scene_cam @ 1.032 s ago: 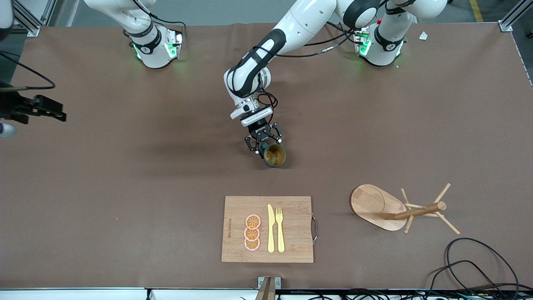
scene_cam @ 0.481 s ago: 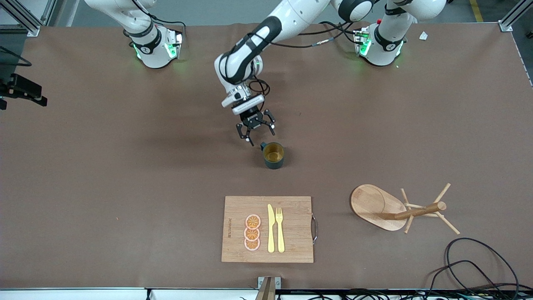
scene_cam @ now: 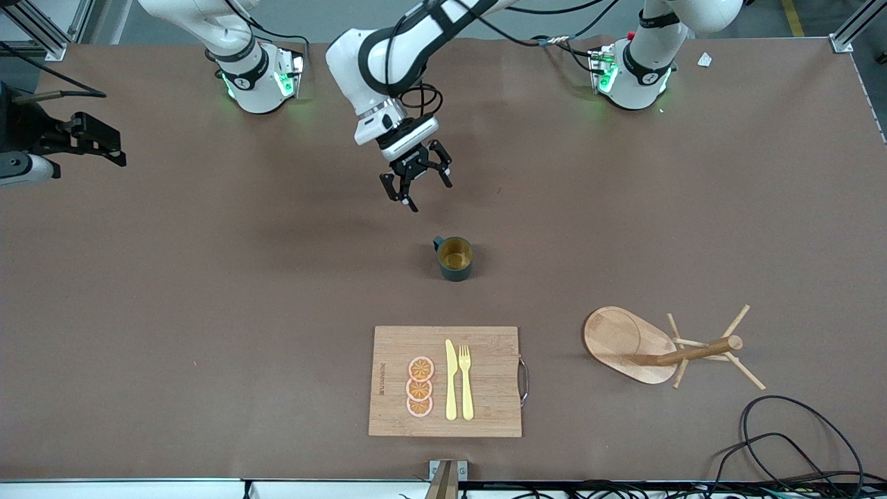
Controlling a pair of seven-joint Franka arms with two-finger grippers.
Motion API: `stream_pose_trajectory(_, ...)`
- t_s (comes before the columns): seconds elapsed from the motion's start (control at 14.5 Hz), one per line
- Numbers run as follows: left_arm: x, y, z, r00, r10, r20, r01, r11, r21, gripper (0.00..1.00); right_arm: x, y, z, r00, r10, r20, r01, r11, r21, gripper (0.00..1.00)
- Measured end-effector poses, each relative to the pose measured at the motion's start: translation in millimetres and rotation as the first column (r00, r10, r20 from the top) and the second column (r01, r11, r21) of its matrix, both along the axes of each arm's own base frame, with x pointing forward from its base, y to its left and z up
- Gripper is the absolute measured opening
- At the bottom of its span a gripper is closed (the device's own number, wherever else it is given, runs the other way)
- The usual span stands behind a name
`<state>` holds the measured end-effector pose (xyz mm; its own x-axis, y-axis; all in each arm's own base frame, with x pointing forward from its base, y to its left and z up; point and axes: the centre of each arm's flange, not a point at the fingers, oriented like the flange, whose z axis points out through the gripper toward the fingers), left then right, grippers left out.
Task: Transfer cup from left to right arm and place
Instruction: 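Raise the left gripper away while the right gripper reaches toward the mug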
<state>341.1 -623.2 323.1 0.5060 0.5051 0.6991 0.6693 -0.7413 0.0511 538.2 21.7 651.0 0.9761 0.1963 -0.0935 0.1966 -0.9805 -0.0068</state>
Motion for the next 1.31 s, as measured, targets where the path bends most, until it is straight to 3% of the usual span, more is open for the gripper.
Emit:
stream_pose_trajectory(0.21,51,40,77,0.991,0.054,-0.126,-0.067,0.993,-0.097,1.0,-27,-8,-15,0.999,-0.007,0.041,0.006,1.0,0.013,1.0)
stream_pose_trajectory(0.41,113,107,155,0.97,0.062,-0.235,-0.109,0.975,-0.192,1.0,-49,-10,-21,0.999,-0.005,0.05,0.004,1.0,0.02,1.0)
stream_pose_trajectory(0.62,177,191,202,0.935,-0.005,-0.355,-0.095,0.96,-0.262,1.0,-55,-8,-26,0.998,-0.001,0.057,0.0,1.0,0.022,1.0)
stream_pose_trajectory(0.83,230,281,227,0.902,-0.082,-0.424,-0.067,0.944,-0.324,1.0,-53,20,-27,0.995,0.009,0.098,-0.011,1.0,0.02,1.0)
stream_pose_trajectory(1.1,268,381,252,0.871,-0.19,-0.452,0.021,0.935,-0.353,1.0,-65,130,-22,0.976,-0.115,0.185,0.113,0.993,0.024,1.0)
stream_pose_trajectory(1.31,271,426,267,0.829,-0.267,-0.492,0.107,0.938,-0.329,1.0,-62,144,-32,0.971,-0.157,0.183,0.151,0.988,0.045,1.0)
